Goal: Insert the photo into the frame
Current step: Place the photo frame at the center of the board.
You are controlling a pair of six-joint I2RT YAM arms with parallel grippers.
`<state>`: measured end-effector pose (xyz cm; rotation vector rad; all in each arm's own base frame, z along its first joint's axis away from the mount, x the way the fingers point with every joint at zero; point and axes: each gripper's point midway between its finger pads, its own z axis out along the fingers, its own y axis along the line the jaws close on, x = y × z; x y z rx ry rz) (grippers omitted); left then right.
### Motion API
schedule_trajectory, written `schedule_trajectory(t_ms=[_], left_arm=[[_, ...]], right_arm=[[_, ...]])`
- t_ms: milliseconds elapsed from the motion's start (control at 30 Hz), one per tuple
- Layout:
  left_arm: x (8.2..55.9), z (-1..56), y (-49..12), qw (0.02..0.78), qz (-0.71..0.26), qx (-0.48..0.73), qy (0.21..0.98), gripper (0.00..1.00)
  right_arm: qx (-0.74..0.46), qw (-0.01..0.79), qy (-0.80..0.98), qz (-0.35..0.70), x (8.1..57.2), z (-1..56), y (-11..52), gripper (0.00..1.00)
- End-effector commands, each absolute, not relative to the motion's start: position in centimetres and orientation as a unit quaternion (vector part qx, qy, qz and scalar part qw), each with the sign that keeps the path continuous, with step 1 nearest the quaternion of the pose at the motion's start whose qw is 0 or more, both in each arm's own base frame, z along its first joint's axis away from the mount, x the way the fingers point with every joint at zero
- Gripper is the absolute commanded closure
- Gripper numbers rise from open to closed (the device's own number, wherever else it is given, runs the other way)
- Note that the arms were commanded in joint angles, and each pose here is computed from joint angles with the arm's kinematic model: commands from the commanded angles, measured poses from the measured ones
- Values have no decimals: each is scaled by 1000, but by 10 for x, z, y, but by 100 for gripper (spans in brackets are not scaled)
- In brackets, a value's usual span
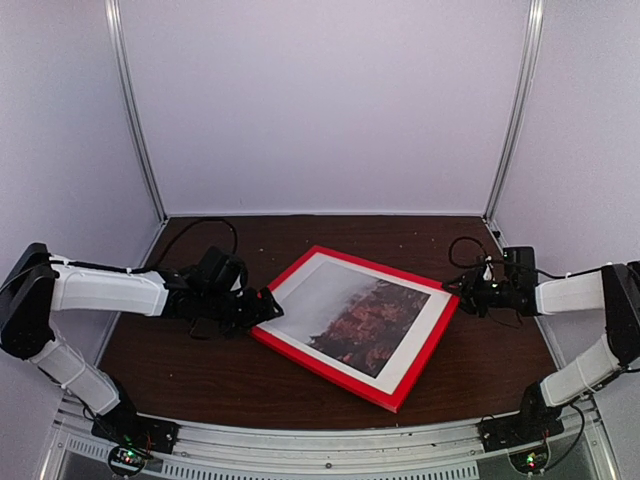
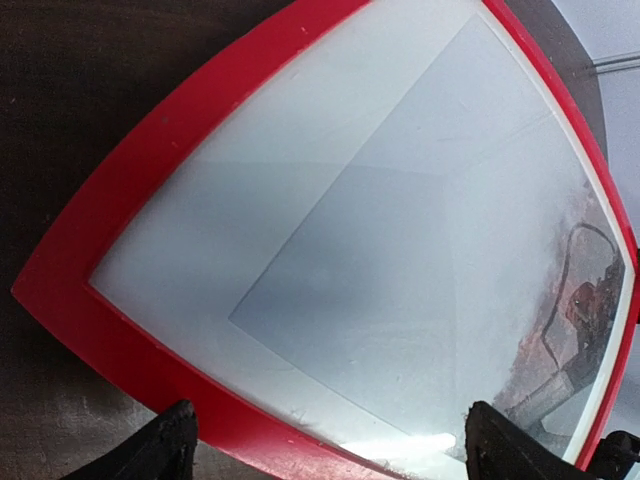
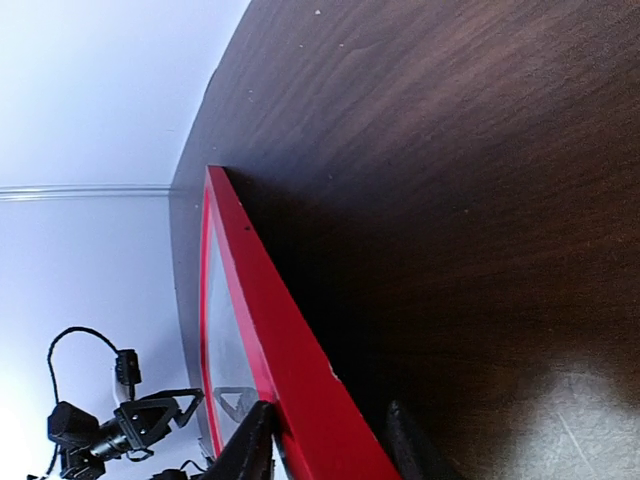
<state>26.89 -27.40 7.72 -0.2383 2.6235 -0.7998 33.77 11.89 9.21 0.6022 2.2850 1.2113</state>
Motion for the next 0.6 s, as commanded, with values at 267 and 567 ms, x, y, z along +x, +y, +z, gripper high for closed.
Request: schedule_trajectory(t_ms=[267, 567], left_arm=[[258, 63, -277, 199, -297, -113, 927, 7], [248, 76, -267, 213, -299, -106, 924, 6]], right_arm=[[260, 204, 881, 339, 301, 25, 97, 54], [251, 182, 904, 294, 293, 14, 89, 39]])
